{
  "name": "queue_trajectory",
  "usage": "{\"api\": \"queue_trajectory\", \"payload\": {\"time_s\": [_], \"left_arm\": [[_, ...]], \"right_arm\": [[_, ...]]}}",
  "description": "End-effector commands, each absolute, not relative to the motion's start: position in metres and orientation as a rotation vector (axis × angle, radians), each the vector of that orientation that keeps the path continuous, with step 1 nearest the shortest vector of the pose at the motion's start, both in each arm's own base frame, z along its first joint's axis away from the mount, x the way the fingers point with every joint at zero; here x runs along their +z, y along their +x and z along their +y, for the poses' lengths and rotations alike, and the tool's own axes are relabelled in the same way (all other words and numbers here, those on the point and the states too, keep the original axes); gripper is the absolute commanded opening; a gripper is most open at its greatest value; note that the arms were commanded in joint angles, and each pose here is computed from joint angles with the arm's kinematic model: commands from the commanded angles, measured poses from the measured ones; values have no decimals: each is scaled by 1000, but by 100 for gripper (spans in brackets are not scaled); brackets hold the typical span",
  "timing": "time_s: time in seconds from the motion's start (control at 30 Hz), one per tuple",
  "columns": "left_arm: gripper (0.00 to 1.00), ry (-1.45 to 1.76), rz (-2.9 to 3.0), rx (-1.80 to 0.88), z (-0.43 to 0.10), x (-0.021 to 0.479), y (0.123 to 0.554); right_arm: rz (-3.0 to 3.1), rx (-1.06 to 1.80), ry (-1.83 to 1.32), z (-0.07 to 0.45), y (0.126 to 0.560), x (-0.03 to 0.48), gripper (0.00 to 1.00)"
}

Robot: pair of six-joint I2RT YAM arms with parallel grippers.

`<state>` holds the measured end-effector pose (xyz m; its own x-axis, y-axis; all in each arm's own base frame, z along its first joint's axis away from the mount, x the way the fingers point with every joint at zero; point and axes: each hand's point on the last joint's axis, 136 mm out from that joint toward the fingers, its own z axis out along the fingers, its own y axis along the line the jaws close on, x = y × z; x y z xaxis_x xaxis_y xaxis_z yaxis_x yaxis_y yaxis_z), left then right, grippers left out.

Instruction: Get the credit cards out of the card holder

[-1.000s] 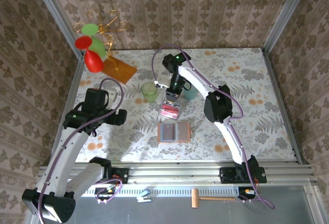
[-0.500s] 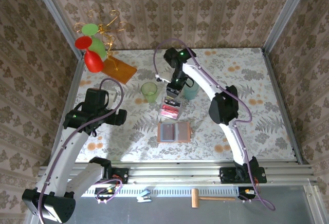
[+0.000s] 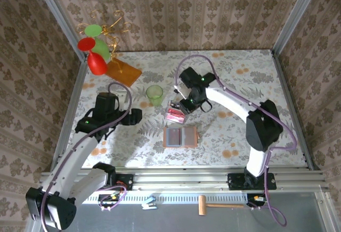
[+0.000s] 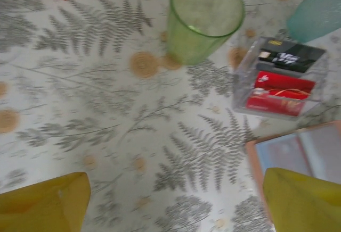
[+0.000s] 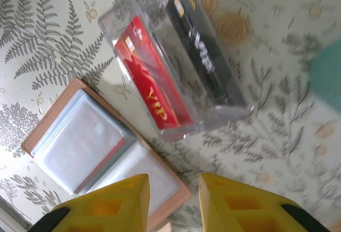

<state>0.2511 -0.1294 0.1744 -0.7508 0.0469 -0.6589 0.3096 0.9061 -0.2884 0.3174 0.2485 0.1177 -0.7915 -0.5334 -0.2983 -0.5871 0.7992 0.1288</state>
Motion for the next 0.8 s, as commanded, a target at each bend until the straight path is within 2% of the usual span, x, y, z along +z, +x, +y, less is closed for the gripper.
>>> {"api": "queue_trajectory", "payload": {"time_s": [0.0, 0.1, 0.33, 0.77], "left_arm": [[84, 202, 2322, -708, -161, 179, 263], [82, 212, 2363, -749, -177, 166, 266], [80, 229, 2402, -781, -197, 152, 269], [80, 207, 2428, -775, -198, 143, 269]], "right_arm": [[2696, 402, -460, 254, 329, 124, 30], [2711, 398, -349, 248, 319, 107, 34], [2767, 423, -325, 257, 303, 62, 44], [2767, 192, -277, 230, 321, 37, 43]]}}
